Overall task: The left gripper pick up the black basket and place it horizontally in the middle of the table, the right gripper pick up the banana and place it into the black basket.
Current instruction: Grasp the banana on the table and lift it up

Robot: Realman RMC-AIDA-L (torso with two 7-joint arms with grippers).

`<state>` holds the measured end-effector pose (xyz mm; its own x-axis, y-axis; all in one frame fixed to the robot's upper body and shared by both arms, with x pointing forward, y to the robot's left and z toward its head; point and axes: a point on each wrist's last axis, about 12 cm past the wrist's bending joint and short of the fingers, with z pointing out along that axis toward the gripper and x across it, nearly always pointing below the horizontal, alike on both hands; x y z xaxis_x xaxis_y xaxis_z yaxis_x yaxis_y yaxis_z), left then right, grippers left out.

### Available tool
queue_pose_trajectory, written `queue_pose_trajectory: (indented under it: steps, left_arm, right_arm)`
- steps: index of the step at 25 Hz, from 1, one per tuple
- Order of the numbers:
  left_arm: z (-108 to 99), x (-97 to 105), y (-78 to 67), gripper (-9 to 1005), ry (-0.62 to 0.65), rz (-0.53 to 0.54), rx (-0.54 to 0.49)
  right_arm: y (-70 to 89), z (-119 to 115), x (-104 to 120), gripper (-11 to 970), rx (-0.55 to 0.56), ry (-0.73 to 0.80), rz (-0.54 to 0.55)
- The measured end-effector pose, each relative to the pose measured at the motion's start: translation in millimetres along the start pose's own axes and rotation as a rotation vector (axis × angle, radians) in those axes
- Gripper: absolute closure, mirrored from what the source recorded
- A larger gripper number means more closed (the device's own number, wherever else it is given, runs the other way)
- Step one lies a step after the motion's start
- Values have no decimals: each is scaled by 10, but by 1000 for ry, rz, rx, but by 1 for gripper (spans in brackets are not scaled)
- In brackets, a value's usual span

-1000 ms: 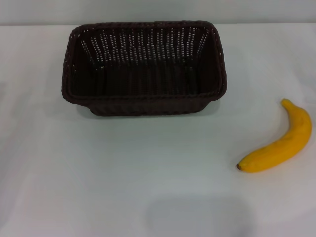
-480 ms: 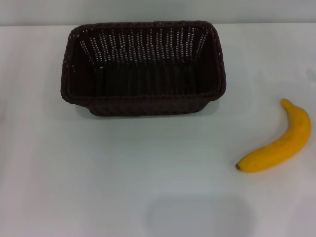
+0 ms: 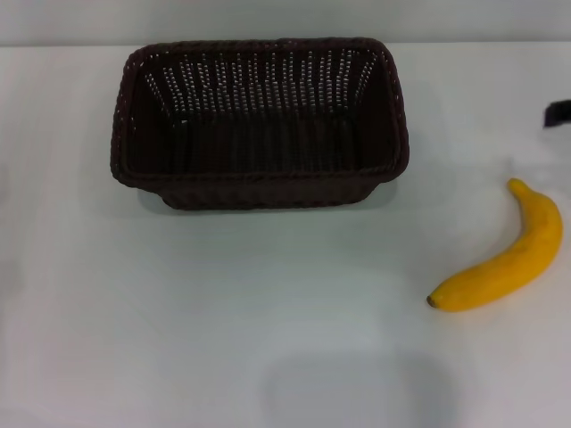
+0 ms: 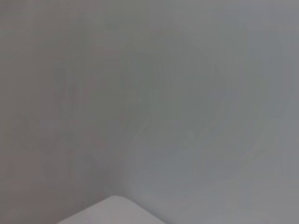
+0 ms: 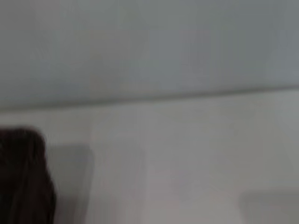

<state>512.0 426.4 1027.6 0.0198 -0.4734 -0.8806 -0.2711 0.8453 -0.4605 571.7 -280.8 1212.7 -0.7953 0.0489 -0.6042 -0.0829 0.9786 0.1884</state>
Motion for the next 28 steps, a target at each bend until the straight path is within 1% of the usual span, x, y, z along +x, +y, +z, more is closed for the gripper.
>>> queue_pose_trajectory:
  steps: [3, 5, 7, 9, 12, 16, 21, 28]
  left_arm:
    - [38, -20, -17, 225, -1, -4, 6]
    - [50, -34, -19, 226, -3, -4, 8]
    - [55, -38, -23, 226, -4, -4, 9]
    - [56, -34, -28, 226, -4, -7, 10]
    - [54, -28, -30, 224, -7, -14, 8]
    - [39, -12, -28, 224, -6, -18, 6]
    - [34, 5, -38, 224, -2, -13, 8]
    - [39, 8, -44, 224, -1, -11, 8]
  right_arm:
    - [353, 65, 14, 99, 8, 82, -66]
    - [522, 128, 51, 101, 52, 129, -106]
    - [599, 181, 97, 103, 119, 172, -126]
    - [631, 213, 127, 105, 148, 196, -129]
    - [621, 260, 170, 107, 156, 218, -113]
    - [550, 343, 242, 111, 168, 247, -92]
    - [478, 464, 315, 181, 179, 274, -76]
    - [422, 604, 370, 216, 179, 293, -57]
